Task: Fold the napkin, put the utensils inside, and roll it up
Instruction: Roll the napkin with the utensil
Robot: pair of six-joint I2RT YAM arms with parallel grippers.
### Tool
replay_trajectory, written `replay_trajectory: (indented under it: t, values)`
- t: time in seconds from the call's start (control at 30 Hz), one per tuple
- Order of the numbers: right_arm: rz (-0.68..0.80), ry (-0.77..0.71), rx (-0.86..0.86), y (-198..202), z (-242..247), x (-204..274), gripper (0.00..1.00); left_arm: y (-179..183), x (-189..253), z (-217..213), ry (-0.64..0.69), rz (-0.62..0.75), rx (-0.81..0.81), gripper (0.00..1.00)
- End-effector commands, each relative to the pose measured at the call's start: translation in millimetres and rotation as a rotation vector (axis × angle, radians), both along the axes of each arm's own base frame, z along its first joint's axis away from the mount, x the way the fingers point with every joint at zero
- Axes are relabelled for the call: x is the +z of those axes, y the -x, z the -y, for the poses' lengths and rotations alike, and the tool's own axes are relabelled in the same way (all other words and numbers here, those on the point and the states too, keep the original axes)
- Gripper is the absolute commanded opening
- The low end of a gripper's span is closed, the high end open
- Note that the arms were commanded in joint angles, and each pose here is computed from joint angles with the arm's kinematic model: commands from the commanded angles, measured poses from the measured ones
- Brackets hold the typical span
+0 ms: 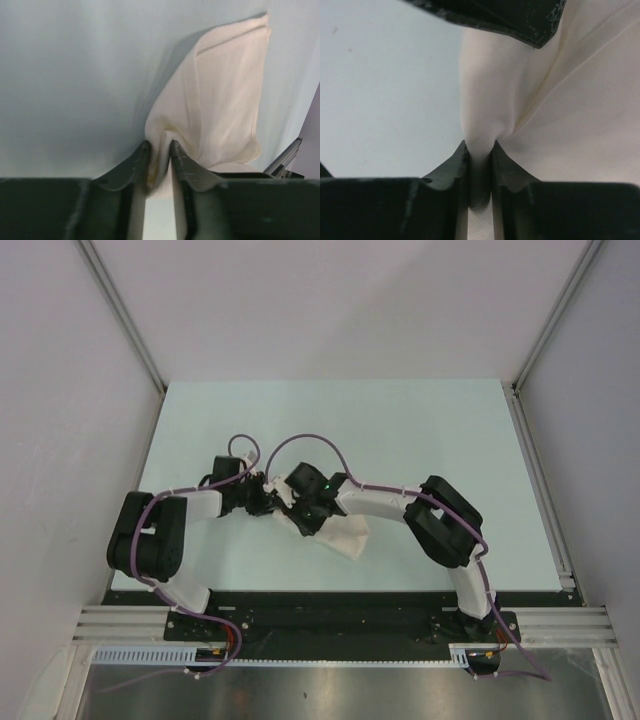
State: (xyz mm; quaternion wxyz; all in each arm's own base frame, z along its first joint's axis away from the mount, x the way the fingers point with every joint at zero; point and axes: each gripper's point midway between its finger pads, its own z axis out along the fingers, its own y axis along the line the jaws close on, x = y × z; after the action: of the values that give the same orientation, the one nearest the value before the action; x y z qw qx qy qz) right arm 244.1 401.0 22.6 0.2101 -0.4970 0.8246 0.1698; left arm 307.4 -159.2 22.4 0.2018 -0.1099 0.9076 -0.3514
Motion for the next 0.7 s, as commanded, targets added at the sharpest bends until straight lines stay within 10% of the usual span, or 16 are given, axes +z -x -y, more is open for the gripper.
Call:
replay_trajectory:
  t: [0.0, 0.23, 0.67]
  values:
    - [-0.279, -0.029, 0.027, 31, 7, -16, 0.15, -21, 23, -9, -0.048, 0.119, 0.038, 0.41]
    - [-0.557, -0.232, 0.062, 47, 0, 15, 0.19, -13, 27, -25, -0.123, 0.174, 0.089, 0.53]
    - [-0.817, -0.351, -0.02, 35, 5, 7, 0.2, 14, 16, -7, -0.012, 0.168, -0.008, 0.41]
